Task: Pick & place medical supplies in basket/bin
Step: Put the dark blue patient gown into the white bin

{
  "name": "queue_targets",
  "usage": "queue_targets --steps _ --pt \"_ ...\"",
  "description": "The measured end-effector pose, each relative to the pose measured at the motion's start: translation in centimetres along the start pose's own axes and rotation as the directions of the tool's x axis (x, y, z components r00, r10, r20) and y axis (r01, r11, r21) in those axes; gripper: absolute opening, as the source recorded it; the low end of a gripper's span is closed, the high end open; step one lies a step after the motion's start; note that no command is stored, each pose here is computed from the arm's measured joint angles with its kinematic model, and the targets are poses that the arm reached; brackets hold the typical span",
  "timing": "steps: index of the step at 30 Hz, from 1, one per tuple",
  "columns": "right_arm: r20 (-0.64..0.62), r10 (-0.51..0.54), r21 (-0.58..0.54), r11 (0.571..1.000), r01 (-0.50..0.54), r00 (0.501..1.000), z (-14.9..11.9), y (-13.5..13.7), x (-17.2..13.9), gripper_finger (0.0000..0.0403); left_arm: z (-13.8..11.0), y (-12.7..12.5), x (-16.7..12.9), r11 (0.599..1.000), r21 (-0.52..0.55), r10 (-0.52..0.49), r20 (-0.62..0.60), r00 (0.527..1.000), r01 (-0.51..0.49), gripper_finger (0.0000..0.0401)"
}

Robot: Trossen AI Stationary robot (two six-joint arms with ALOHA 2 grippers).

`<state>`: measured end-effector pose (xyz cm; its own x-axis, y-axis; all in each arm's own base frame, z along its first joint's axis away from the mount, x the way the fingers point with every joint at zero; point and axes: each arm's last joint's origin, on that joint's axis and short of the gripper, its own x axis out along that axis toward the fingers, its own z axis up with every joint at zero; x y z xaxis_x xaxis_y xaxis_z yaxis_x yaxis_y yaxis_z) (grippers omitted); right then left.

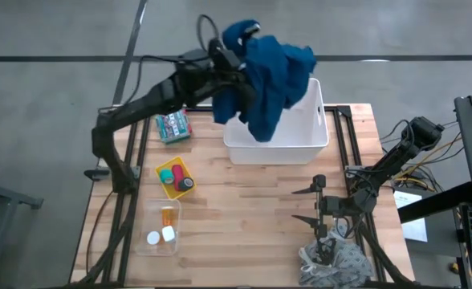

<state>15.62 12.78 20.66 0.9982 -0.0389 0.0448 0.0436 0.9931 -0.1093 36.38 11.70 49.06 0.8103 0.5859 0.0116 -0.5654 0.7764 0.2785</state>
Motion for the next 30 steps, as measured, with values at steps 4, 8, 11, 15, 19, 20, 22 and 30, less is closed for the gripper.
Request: queue_targets --steps 4,8,11,15,19,20,22,30 --pt "-0.001 0.0 0.0 1.0 0.0 1.0 0.0 0.0 0.0 0.0327 -2.5 -1.8 2.5 0.998 0.021 -0.062 -0.068 0.996 0.064 0.0052" --pt "-0.001 0.0 0.0 1.0 0.0 1.0 0.0 0.0 0.0 0.0327 -5.4 -3.5 4.9 0.994 0.044 -0.09 -0.161 0.983 0.098 0.0052" --pt "-0.001 0.0 -0.003 1.0 0.0 1.0 0.0 0.0 0.0 0.0327 -7.6 -4.3 5.9 0.99 0.068 -0.106 -0.258 0.96 0.127 0.0052" --pt "-0.002 0.0 -0.002 1.0 0.0 1.0 0.0 0.0 0.0 0.0327 -10.2 -5.1 7.5 0.988 0.063 -0.109 -0.343 0.933 0.139 0.0052" --pt "-0.002 0.0 -0.002 1.0 0.0 1.0 0.0 0.0 0.0 0.0327 -12.6 -6.0 8.5 0.983 0.077 -0.118 -0.424 0.898 0.166 0.0052" --pt "-0.002 0.0 -0.004 1.0 0.0 1.0 0.0 0.0 0.0 0.0327 -13.2 -6.2 8.7 0.981 0.081 -0.121 -0.448 0.886 0.175 0.0052" --pt "-0.003 0.001 -0.002 1.0 -0.001 1.0 0.0 0.0 0.0 0.0327 -14.1 -6.6 9.0 0.978 0.087 -0.124 -0.48 0.869 0.188 0.0052" --pt "-0.005 0.001 -0.007 1.0 -0.001 1.0 -0.1 0.0 0.0 0.0327 -17.0 -7.5 9.2 0.971 0.098 -0.13 -0.558 0.82 0.22 0.0052"
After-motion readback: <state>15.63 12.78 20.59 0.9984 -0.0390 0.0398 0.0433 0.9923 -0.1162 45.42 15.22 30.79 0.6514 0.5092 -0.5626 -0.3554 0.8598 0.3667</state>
